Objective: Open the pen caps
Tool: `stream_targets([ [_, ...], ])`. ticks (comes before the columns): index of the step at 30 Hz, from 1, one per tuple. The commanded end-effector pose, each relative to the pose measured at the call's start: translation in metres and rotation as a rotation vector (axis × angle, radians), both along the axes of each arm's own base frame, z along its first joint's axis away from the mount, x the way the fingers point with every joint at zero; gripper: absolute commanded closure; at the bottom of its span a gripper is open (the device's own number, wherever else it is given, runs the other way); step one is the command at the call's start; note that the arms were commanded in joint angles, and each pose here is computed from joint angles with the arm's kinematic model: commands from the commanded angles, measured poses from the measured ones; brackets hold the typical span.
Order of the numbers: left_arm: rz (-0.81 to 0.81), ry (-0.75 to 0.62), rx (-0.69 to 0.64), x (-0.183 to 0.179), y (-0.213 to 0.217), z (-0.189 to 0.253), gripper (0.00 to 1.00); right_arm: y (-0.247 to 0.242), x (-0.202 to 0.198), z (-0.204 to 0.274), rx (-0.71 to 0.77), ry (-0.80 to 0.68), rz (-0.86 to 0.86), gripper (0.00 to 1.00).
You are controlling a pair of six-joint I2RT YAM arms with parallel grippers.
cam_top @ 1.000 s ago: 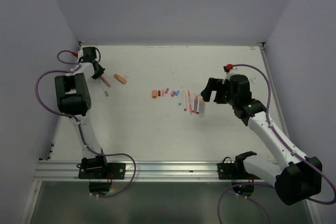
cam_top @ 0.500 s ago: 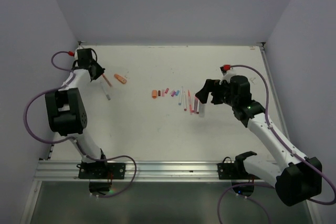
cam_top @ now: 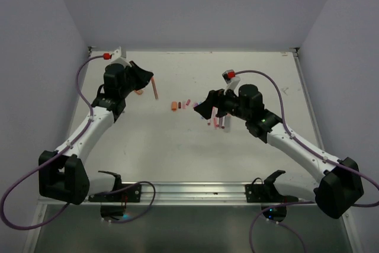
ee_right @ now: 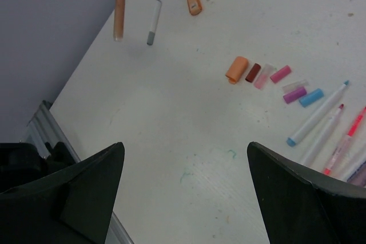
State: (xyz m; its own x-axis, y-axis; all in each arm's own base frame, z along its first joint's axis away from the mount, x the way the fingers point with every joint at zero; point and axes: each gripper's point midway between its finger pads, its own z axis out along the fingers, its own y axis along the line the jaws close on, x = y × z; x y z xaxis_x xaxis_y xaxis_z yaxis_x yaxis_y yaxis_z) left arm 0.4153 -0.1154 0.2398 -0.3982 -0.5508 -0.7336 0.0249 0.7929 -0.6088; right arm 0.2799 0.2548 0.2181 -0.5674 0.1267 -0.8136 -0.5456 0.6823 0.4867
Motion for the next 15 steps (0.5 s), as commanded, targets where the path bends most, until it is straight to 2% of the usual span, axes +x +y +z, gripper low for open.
stream_targets([
  [1,-0.105,-0.133,-0.089,-0.022,-0.036,0.039,1.00,0.028,0.006,0.051,0.139,-0.104,0.038,0.08],
  [9,-0.242,-0.259,-0.176,-0.070,-0.090,0.073,1.00,0.079,-0.001,0.067,0.185,-0.152,0.139,0.10],
  [15,-0.283,-0.305,-0.203,-0.088,-0.107,0.079,1.00,0.104,-0.001,0.072,0.200,-0.170,0.177,0.14],
])
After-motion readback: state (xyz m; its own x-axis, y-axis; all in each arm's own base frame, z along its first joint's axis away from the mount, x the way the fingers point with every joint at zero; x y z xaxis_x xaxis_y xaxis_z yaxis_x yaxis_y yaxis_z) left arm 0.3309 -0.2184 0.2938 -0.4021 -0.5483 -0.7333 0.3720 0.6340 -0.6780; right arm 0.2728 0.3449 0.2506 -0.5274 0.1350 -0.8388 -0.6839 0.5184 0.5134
